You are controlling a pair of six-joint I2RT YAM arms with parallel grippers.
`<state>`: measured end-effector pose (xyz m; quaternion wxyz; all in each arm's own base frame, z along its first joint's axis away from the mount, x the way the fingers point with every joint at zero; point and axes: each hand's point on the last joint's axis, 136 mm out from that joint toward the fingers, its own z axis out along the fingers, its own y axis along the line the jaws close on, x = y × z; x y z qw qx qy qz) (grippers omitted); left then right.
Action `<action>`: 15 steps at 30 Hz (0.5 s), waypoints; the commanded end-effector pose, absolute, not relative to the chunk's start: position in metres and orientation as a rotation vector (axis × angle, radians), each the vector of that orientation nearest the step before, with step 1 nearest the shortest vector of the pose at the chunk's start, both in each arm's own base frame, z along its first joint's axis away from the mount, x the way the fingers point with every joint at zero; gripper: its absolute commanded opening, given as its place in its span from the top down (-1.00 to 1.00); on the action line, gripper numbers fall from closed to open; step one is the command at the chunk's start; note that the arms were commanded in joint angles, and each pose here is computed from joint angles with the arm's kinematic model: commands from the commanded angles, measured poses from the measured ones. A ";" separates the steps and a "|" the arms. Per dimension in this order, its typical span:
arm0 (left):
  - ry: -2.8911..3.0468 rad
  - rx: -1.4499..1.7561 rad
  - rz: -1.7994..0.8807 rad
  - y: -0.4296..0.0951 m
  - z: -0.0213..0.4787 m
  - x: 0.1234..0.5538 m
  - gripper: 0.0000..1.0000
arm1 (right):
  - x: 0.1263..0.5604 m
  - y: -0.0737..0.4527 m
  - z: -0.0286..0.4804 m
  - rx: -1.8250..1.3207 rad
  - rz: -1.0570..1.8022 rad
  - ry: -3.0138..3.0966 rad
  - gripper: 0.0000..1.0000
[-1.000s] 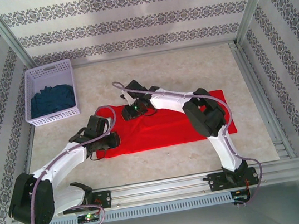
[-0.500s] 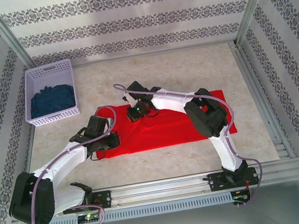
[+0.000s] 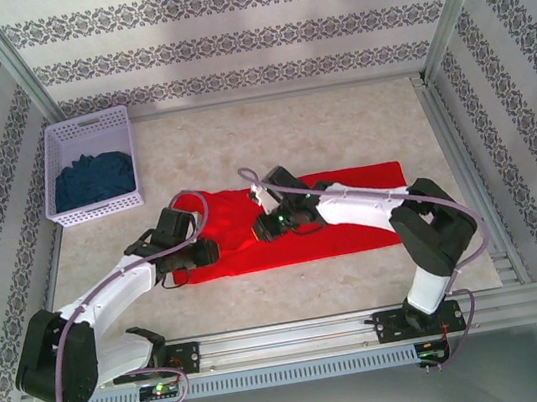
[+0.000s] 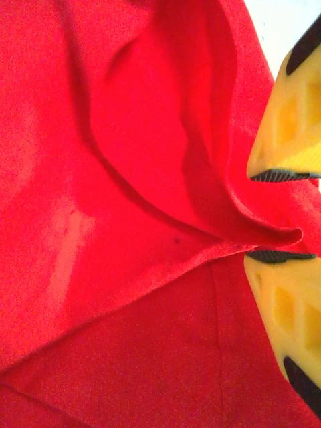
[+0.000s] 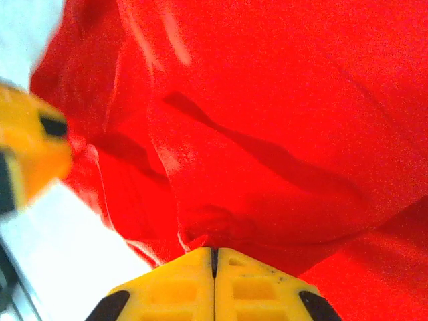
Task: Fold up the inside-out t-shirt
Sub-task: Smooth out the T-shirt at the center of the table.
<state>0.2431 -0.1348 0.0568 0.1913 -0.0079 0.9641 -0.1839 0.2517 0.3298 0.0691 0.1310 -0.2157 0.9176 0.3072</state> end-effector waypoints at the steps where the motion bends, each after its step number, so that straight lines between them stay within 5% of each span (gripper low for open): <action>1: 2.685 -0.020 -0.508 -0.134 0.074 0.241 0.18 | 0.231 0.320 0.072 -0.615 0.900 2.671 0.53; 7: 2.657 -0.059 -0.437 -0.127 0.086 0.254 -0.01 | 0.249 0.324 0.101 -0.672 0.852 2.546 0.10; 15: 2.678 -0.242 -0.298 -0.103 0.079 0.296 -0.01 | 0.284 0.352 0.087 -0.577 0.829 2.579 0.20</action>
